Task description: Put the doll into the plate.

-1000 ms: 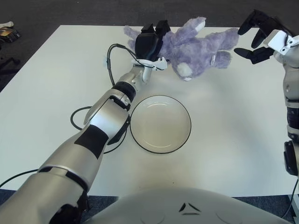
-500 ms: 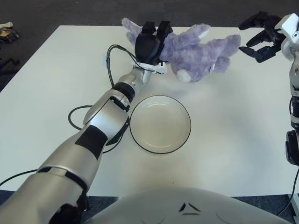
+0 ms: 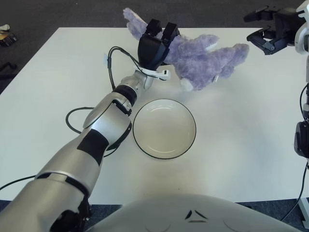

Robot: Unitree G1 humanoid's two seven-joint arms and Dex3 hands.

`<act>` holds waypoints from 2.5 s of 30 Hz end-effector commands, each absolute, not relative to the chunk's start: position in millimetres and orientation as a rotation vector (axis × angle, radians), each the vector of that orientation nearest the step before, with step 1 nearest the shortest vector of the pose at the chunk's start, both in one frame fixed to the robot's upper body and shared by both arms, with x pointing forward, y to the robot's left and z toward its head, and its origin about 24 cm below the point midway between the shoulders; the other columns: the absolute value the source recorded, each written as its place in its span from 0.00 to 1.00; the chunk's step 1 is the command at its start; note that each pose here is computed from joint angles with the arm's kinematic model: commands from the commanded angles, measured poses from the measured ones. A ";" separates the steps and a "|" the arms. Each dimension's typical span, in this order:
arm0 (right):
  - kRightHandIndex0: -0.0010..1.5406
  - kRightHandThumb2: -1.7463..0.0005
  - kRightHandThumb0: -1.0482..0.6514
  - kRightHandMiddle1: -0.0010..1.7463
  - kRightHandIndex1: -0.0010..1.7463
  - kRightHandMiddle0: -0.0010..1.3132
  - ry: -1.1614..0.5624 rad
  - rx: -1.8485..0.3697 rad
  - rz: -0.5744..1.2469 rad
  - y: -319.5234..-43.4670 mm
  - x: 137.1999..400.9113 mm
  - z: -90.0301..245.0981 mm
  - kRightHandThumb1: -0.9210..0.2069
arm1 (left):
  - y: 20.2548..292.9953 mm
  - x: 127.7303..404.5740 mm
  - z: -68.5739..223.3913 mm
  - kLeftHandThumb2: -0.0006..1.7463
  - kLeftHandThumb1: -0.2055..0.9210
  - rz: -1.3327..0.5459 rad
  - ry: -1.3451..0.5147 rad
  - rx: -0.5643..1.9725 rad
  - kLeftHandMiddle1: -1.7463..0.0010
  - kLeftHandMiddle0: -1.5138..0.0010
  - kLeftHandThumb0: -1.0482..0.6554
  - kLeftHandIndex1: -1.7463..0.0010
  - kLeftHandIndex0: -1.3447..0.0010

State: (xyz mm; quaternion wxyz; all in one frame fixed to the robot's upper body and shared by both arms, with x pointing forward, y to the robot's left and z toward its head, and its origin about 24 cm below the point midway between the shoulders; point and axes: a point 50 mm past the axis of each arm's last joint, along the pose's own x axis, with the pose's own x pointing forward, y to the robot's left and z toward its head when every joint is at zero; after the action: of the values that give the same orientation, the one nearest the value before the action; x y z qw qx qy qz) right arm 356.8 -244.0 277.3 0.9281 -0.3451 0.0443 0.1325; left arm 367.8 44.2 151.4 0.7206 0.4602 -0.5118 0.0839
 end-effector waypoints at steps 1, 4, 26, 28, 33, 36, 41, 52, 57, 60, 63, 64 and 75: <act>0.06 0.33 0.48 0.43 0.49 0.00 0.089 -0.769 0.331 -243.8 359.4 282.3 0.73 | 44.5 365.5 156.8 0.75 0.46 0.221 -1.203 0.988 0.00 0.60 0.89 0.00 0.38; 0.06 0.34 0.47 0.44 0.47 0.00 0.098 -0.783 0.354 -244.9 362.5 281.0 0.73 | 44.1 364.1 157.4 0.75 0.46 0.224 -1.230 0.975 0.00 0.60 0.89 0.00 0.38; 0.03 0.34 0.49 0.45 0.44 0.00 0.304 -0.925 0.533 -232.7 388.0 271.8 0.68 | 38.4 358.3 161.9 0.74 0.48 0.206 -1.334 0.917 0.00 0.61 0.88 0.00 0.35; 0.03 0.32 0.53 0.49 0.45 0.00 0.324 -0.932 0.547 -231.4 389.2 270.8 0.66 | 38.0 358.1 162.3 0.74 0.48 0.207 -1.338 0.913 0.00 0.61 0.88 0.00 0.35; 0.03 0.30 0.56 0.53 0.45 0.00 0.335 -0.948 0.570 -228.9 391.3 266.9 0.64 | 37.1 358.3 163.0 0.74 0.48 0.208 -1.340 0.915 0.00 0.61 0.88 0.00 0.35; 0.02 0.33 0.51 0.55 0.46 0.00 0.334 -0.972 0.603 -225.8 391.8 263.7 0.62 | 36.6 358.6 163.4 0.74 0.48 0.206 -1.338 0.923 0.00 0.61 0.88 0.00 0.35; 0.00 0.35 0.46 0.62 0.50 0.00 0.326 -0.980 0.635 -220.6 392.4 259.9 0.60 | 36.7 358.9 163.7 0.74 0.48 0.206 -1.344 0.932 0.00 0.61 0.88 0.00 0.35; 0.00 0.37 0.42 0.77 0.53 0.00 0.337 -0.905 0.682 -211.6 392.9 249.4 0.62 | 36.8 359.7 165.2 0.72 0.50 0.210 -1.359 0.959 0.00 0.63 0.88 0.00 0.34; 0.13 0.30 0.53 0.80 0.74 0.00 0.393 -0.821 0.737 -203.0 388.7 237.8 0.63 | 36.5 359.7 165.8 0.72 0.51 0.212 -1.368 0.965 0.00 0.63 0.88 0.00 0.35; 0.13 0.27 0.58 0.80 0.74 0.01 0.415 -0.783 0.732 -202.5 387.7 238.4 0.64 | 36.4 359.2 166.6 0.71 0.51 0.211 -1.384 0.961 0.00 0.63 0.88 0.00 0.34; 0.11 0.24 0.61 0.79 0.71 0.01 0.429 -0.768 0.719 -202.0 386.9 238.2 0.64 | 36.6 358.6 167.7 0.71 0.51 0.213 -1.401 0.953 0.00 0.63 0.88 0.00 0.34; 0.11 0.24 0.62 0.78 0.70 0.02 0.433 -0.762 0.713 -201.7 386.7 238.2 0.64 | 36.6 358.4 167.9 0.72 0.51 0.213 -1.406 0.951 0.00 0.63 0.88 0.00 0.34; 0.05 0.21 0.63 0.73 0.65 0.00 0.379 -0.758 0.641 -197.1 379.9 249.5 0.65 | 36.3 359.8 168.4 0.73 0.49 0.190 -1.395 0.972 0.00 0.62 0.88 0.00 0.34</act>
State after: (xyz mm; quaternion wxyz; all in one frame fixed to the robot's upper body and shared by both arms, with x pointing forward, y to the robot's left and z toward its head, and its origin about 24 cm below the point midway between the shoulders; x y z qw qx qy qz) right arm 383.9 -197.7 246.0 0.8539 -0.3645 0.2000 0.3131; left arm 357.5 38.2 159.0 0.6647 0.4267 -0.6075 0.0833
